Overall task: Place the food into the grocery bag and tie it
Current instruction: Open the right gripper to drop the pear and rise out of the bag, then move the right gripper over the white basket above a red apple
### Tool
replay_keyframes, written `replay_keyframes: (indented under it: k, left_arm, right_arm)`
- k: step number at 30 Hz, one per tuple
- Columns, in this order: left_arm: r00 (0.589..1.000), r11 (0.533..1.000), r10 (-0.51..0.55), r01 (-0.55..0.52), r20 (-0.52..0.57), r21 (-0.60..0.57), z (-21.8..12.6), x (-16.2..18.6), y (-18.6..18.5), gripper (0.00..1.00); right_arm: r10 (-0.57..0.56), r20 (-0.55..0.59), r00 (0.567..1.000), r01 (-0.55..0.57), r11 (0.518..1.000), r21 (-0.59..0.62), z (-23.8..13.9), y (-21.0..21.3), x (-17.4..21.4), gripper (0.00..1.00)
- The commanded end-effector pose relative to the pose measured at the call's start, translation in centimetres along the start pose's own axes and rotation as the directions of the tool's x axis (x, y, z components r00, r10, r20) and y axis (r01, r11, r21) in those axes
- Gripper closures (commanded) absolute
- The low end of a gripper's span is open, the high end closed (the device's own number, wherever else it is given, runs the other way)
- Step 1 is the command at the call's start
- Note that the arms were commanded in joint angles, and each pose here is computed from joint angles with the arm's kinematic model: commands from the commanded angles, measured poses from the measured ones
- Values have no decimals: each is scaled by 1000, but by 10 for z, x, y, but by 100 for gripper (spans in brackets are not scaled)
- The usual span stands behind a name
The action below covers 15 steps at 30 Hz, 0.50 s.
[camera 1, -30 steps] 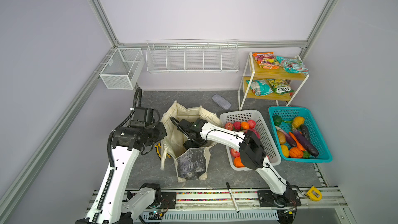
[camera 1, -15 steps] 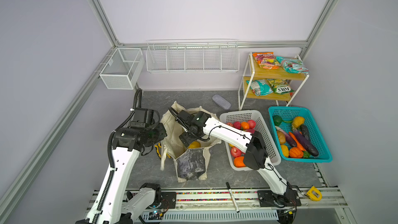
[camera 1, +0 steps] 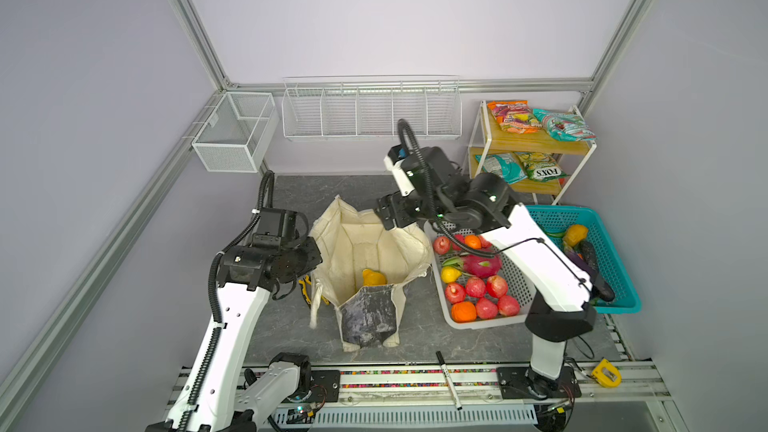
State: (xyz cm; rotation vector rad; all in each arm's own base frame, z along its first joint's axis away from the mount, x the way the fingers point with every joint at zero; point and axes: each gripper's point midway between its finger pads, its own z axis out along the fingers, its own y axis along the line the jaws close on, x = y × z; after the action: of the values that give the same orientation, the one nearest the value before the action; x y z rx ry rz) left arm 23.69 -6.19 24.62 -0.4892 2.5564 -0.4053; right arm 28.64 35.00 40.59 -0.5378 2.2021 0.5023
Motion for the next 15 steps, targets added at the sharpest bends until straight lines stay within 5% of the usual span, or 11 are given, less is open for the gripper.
replay_keyframes:
  k: [1,5,9,11,15]
  left_arm:
    - [1000,1000,2,-2,0,-7,1,-2,0,100]
    - [1000,1000,3,-3,-1,-8,1,-3,-1,100]
    - [1000,1000,4,-4,-4,-11,2,-3,-1,100]
    - [1000,1000,5,-5,-6,-10,2,-2,-1,100]
    - [1000,1000,7,-7,-11,-14,3,-1,0,100]
  right_arm:
    - [153,37,987,-158,968,197,-20,-72,5,11]
    - [418,56,907,-410,843,349,-32,-151,53,11]
    - [653,79,753,-617,660,429,-33,-198,118,11]
    - [733,81,675,-675,570,468,-32,-213,152,10]
    - [786,35,617,-674,505,538,-28,-220,198,9]
